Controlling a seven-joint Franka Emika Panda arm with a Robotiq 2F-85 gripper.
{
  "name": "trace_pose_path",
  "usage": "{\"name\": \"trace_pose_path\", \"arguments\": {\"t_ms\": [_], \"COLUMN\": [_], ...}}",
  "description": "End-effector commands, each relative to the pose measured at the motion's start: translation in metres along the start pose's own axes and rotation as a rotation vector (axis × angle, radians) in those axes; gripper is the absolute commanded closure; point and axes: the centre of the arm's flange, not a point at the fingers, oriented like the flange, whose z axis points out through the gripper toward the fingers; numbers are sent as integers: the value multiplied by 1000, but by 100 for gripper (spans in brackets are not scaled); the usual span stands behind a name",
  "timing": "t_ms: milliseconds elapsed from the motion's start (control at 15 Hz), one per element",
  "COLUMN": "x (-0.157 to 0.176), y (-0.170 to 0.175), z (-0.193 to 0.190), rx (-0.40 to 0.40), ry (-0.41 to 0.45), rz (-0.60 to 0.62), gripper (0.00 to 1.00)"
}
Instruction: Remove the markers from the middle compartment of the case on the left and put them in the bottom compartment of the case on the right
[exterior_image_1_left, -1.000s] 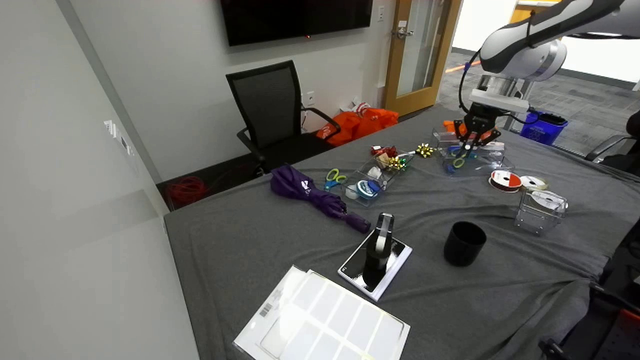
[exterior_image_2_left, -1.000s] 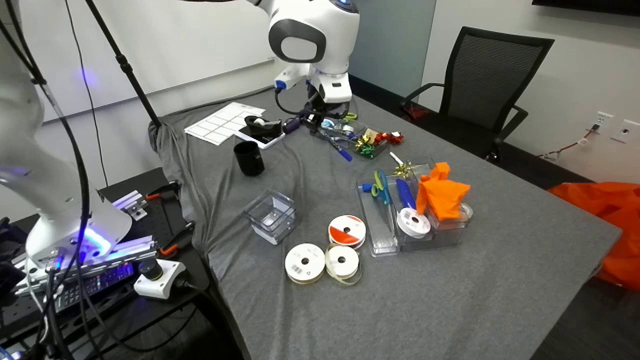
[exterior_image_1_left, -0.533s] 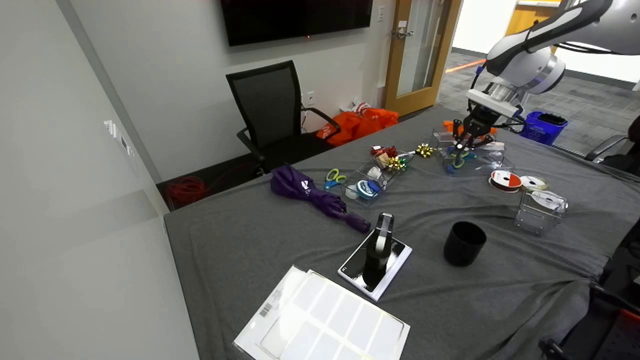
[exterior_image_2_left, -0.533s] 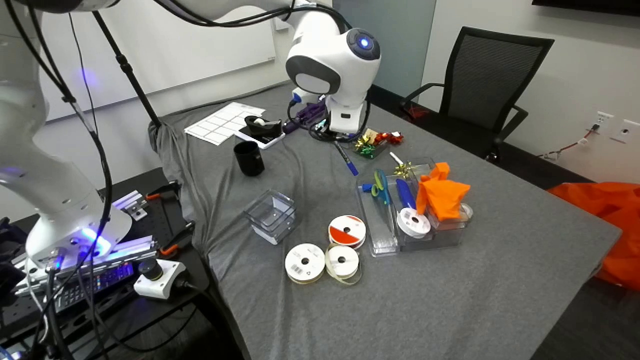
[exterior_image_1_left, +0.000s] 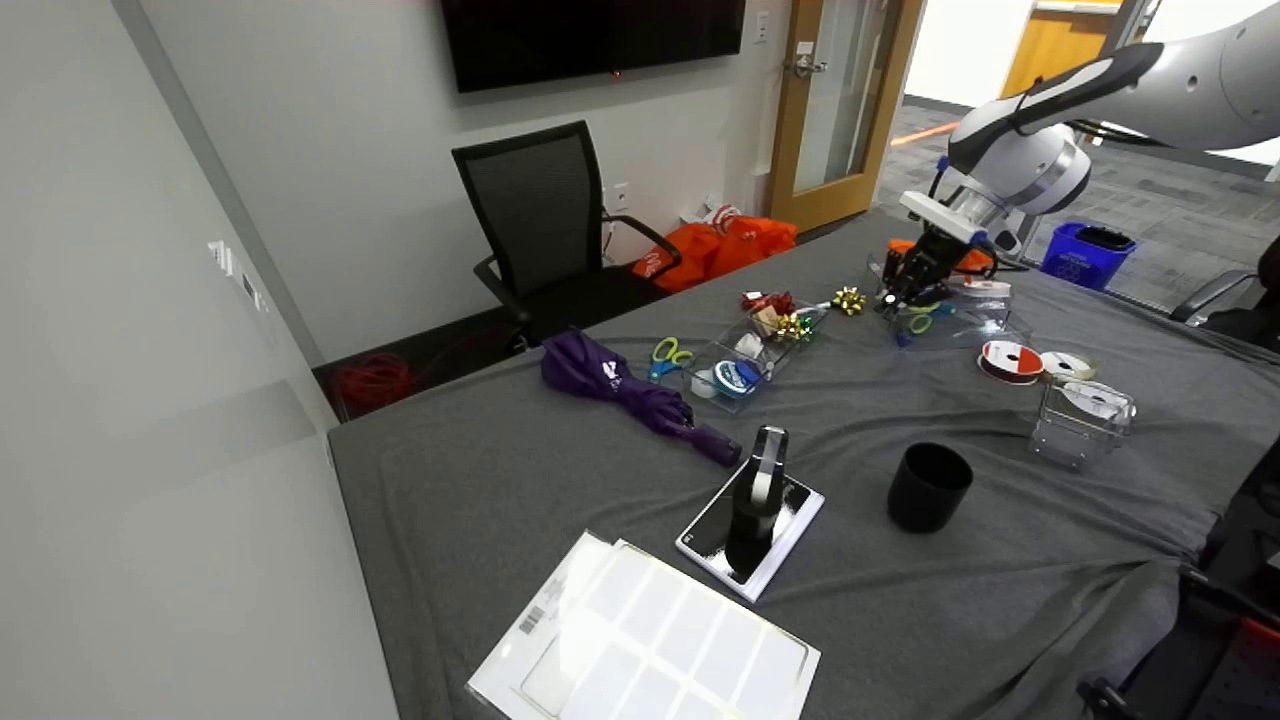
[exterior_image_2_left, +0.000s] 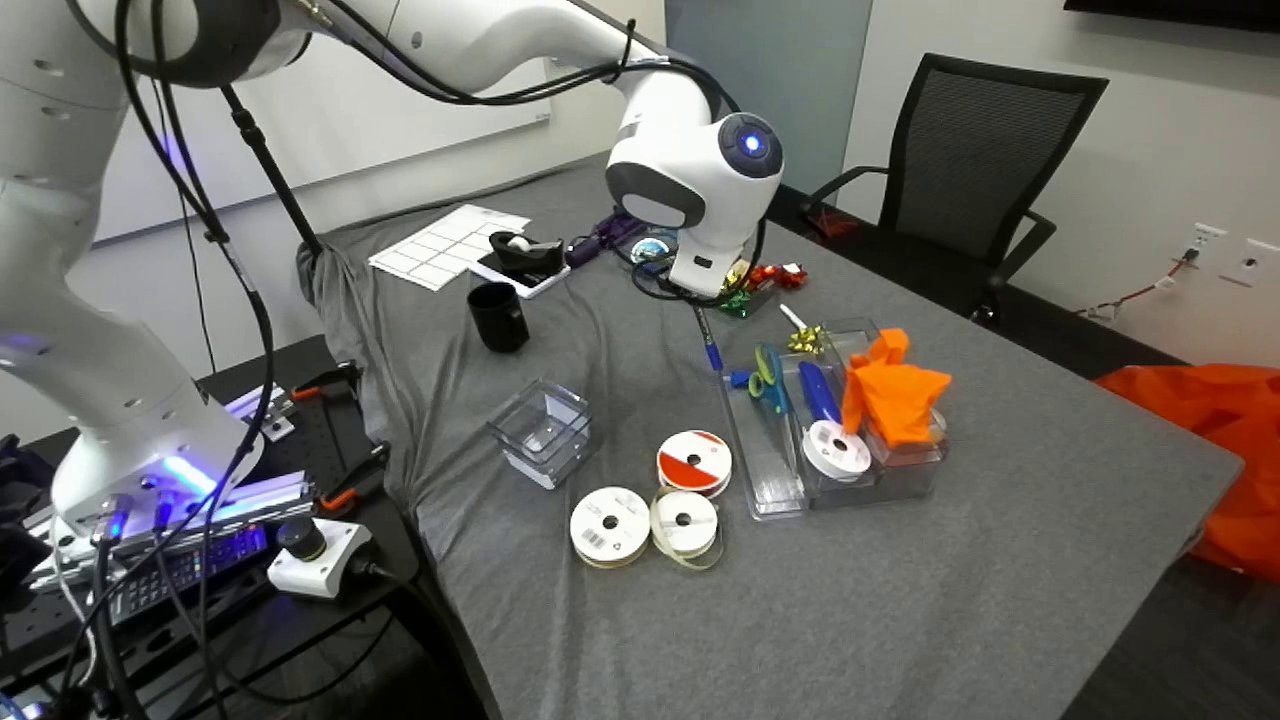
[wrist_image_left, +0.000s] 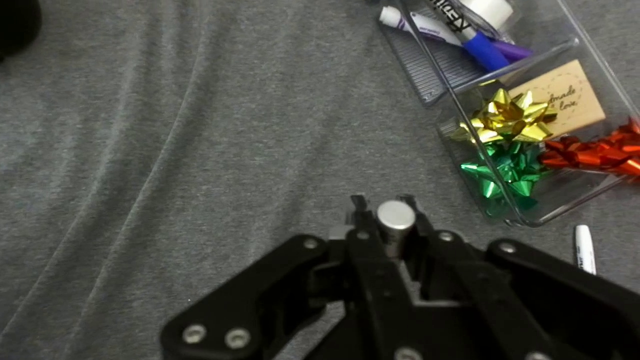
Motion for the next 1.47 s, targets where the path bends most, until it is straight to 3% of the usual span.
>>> {"name": "trace_pose_path", "arguments": {"t_ms": [0,400,667,733,1067,1133,1400], "x": [5,-36,-41,-36,-35,-35,-33], "y": [-14,0,-1,-15,-12,-12,-2], "z": [5,-11,-36,-20,-30,-29,-41], "rx": [32,14,2,24,20,19,83], "ry": [-12,-54,-15,-15,-12,-13,22], "rz": [37,-33,-11,-24,-19,-18,29], "gripper": [96,96,96,83,83,96,96]}}
